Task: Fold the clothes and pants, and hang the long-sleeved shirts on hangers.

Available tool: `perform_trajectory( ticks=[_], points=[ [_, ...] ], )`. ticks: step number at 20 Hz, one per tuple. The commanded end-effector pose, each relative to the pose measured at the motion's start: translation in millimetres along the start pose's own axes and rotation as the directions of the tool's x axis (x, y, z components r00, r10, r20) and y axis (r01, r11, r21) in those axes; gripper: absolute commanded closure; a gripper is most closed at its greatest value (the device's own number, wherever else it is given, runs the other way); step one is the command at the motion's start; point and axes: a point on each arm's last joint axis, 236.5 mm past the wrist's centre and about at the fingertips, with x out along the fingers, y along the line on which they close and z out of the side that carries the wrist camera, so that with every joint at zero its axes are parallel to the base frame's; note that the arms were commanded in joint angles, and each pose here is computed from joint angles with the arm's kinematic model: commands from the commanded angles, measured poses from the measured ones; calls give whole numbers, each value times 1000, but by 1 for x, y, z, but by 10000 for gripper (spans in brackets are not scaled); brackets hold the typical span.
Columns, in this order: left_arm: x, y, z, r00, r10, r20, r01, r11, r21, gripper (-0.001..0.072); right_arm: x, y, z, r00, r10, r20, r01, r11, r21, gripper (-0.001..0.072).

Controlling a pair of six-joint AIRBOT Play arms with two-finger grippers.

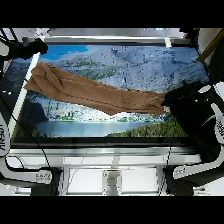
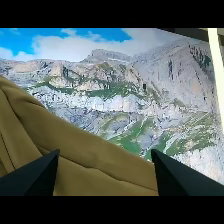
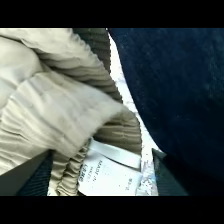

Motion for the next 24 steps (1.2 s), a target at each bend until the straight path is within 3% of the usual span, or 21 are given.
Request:
perform_trajectory(
  ticks=[1, 7, 11, 12, 14, 19, 20, 21, 22, 23, 24],
  points=[
    [0, 0, 0, 1000, -1, -1, 1, 1000, -1, 58, 7, 8, 0, 999, 49, -9, -49, 998, 35, -8],
    [0, -2, -6, 1000, -9, -25, 9, 1000, -5, 57, 35, 37, 17, 964, 260, 46, -262, 964, 42, -3],
    [4, -19, -15, 998, -36, -53, 37, 999, 8, 60, 34, 41, 26, 956, 282, 82, -285, 958, 24, 29],
    [6, -26, -17, 997, -47, -60, 48, 999, 15, 126, 34, 42, 26, 956, 284, 80, -286, 958, 21, 81],
    [14, -45, -26, 994, -73, -81, 76, 997, 31, 353, 38, 48, 23, 955, 289, 63, -290, 957, 0, 157],
    [45, -102, -73, 969, -149, -196, 166, 983, 75, 365, 63, 75, 17, 959, 284, 26, -282, 958, -51, 163],
    [53, -115, -87, 959, -162, -232, 186, 979, 84, 366, 64, 81, 17, 955, 296, 25, -295, 954, -47, 200],
    [61, -128, -104, 947, -176, -269, 207, 974, 93, 393, 63, 85, 18, 950, 312, 29, -311, 950, -40, 345],
    [69, -141, -122, 932, -187, -309, 227, 968, 101, 628, 62, 87, 20, 946, 321, 39, -320, 947, -33, 465],
    [75, -153, -138, 918, -196, -344, 246, 963, 108, 696, 61, 90, 22, 942, 333, 47, -332, 943, -26, 526],
    [82, -165, -155, 902, -203, -381, 265, 957, 116, 697, 60, 93, 24, 937, 344, 54, -344, 939, -19, 615]
  ],
)
